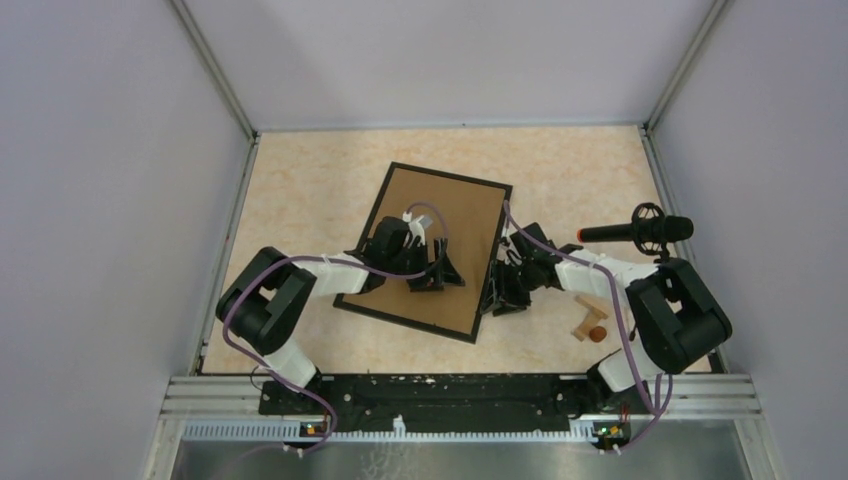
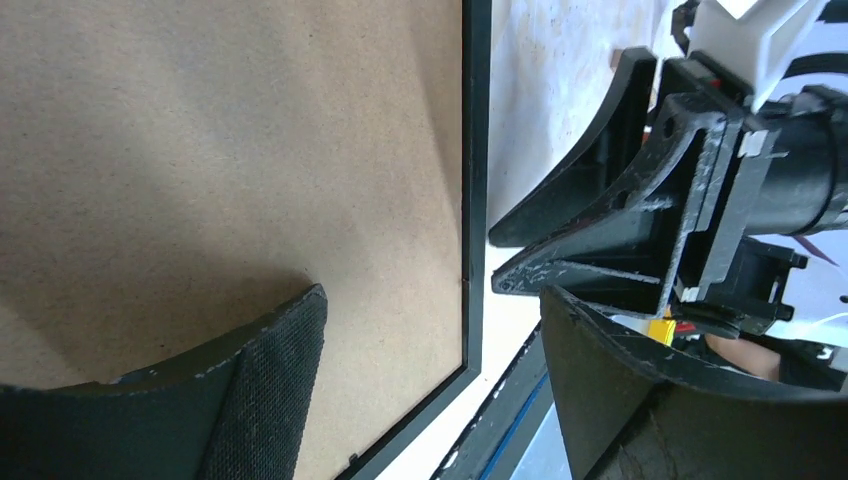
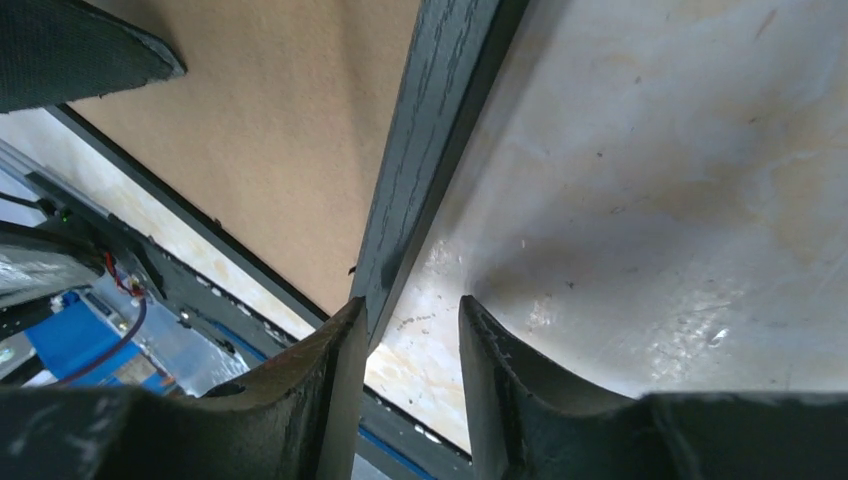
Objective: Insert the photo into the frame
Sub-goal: Adjust the photo frame at the center of the board, then install the photo frame at the center of the board.
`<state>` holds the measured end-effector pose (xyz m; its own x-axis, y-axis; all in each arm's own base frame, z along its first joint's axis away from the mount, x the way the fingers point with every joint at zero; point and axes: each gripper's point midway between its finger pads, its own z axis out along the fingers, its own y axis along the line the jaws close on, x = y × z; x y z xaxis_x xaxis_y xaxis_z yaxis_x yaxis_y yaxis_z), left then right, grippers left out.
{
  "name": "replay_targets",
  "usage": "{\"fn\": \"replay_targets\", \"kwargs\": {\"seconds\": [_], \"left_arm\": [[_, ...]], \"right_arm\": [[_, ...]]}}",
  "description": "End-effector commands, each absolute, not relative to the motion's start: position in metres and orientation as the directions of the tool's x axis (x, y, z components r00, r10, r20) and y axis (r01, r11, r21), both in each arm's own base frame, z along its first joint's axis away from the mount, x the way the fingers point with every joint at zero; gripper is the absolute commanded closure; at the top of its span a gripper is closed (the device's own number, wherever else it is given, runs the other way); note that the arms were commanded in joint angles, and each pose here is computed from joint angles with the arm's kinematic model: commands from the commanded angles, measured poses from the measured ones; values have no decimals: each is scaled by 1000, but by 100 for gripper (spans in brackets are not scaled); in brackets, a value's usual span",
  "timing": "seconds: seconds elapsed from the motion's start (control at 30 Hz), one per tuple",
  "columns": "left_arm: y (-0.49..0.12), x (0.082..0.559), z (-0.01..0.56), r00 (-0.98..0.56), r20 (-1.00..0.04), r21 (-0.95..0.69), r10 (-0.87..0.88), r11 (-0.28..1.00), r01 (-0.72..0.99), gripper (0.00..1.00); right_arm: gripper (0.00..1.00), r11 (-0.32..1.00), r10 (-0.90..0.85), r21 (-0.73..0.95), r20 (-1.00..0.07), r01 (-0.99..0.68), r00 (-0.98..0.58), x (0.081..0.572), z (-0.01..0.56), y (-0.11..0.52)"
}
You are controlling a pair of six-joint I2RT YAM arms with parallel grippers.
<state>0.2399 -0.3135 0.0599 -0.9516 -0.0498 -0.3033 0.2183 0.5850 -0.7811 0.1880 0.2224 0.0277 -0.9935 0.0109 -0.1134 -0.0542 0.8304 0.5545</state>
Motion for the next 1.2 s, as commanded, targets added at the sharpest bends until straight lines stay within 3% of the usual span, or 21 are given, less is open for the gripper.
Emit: {"fn": "replay_targets", "kwargs": {"seconds": [0.0, 0.2, 0.63, 0.87, 1.03, 1.17], "left_arm": [[-298, 228, 28, -965, -251, -755, -79, 640, 144, 16], [-279, 220, 6, -970, -217, -706, -111, 704, 77, 16], [-274, 214, 0, -975, -197, -700, -107, 711, 64, 17], [-273, 210, -3, -977, -190, -702, -100, 710, 63, 17], [-274, 209, -2, -977, -191, -708, -98, 703, 68, 17], [-273, 208, -3, -977, -188, -709, -100, 703, 64, 18]], "right_arm": [[62, 804, 28, 592, -136, -59, -990, 190, 30, 235], [63, 830, 45, 557, -134, -38, -990, 194, 19, 236], [73, 921, 68, 389, -84, 30, -994, 184, -14, 221], [73, 935, 73, 353, -93, 36, -993, 188, -17, 218], [61, 761, 55, 648, -28, 24, -998, 181, 4, 259], [61, 792, 66, 610, -67, 11, -996, 183, 7, 247]]}}
